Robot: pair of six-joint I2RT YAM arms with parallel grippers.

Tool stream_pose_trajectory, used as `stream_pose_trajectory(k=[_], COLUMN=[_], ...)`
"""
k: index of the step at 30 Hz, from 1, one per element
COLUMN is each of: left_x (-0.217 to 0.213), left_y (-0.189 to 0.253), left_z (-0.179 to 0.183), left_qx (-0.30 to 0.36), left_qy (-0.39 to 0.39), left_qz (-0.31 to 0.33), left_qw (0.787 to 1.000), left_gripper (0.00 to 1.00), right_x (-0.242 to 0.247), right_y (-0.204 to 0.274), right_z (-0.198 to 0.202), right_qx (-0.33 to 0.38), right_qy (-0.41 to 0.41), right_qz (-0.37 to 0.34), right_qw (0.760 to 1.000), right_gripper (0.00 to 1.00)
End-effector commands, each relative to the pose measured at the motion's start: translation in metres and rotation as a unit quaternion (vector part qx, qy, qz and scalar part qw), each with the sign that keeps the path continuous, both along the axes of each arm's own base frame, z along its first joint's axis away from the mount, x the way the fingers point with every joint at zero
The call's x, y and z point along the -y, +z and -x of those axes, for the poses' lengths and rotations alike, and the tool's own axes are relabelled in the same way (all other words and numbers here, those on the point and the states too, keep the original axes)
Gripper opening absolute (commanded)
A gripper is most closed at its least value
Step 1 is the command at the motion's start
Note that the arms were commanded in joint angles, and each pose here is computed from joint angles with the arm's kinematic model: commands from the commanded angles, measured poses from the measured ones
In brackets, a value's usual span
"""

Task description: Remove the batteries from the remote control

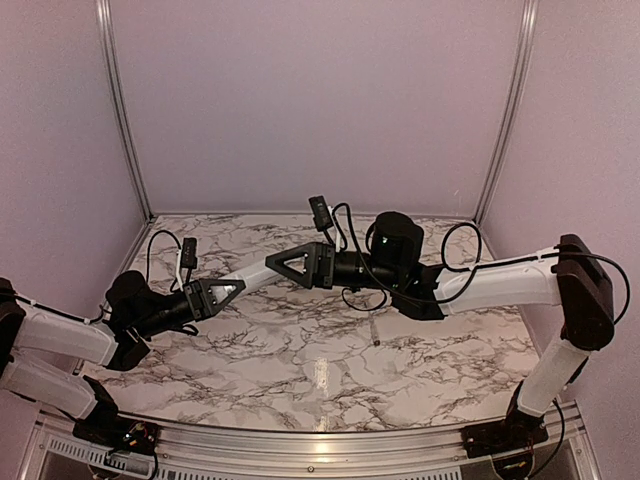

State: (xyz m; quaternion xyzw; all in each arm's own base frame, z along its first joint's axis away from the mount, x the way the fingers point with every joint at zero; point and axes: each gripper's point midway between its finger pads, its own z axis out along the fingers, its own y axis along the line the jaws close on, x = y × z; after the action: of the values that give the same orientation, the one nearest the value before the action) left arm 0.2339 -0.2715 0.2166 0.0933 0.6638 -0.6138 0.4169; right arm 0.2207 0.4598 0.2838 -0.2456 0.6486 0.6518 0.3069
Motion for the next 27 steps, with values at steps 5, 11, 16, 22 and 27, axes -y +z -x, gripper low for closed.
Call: stream_pose_trajectory(k=[5,11,16,22,27], left_x=[0.006,0.004,0.004,0.004,0.001], left_y=[0.014,0.015,0.016,0.016,0.013], left_z=[-0.001,0.000,0.001,0.000,-0.004], left_qx=[0.023,0.024,0.025,0.021,0.008], left_qy=[-0.001,0.000,0.001,0.003,0.017], left_qz=[0.004,0.006,0.007,0.008,0.002], left_qw=[1.000,1.000,1.000,1.000,1.000], left_gripper=[0.00,0.00,0.00,0.00,0.00], right_x=[-0.015,-0.015,-0.017,-0.017,-0.015], right_y=[-0.004,-0.005,-0.008,-0.010,-0.016], right_z=[0.044,0.044,0.042,0.040,0.033], right_qx=[-0.016,-0.016,-0.017,-0.014,-0.003], right_qy=[0.096,0.094,0.091,0.084,0.059], right_qz=[0.005,0.006,0.009,0.016,0.038], right_qw=[0.995,0.995,0.996,0.996,0.998], right_gripper=[0.93,0.92,0.93,0.92,0.92])
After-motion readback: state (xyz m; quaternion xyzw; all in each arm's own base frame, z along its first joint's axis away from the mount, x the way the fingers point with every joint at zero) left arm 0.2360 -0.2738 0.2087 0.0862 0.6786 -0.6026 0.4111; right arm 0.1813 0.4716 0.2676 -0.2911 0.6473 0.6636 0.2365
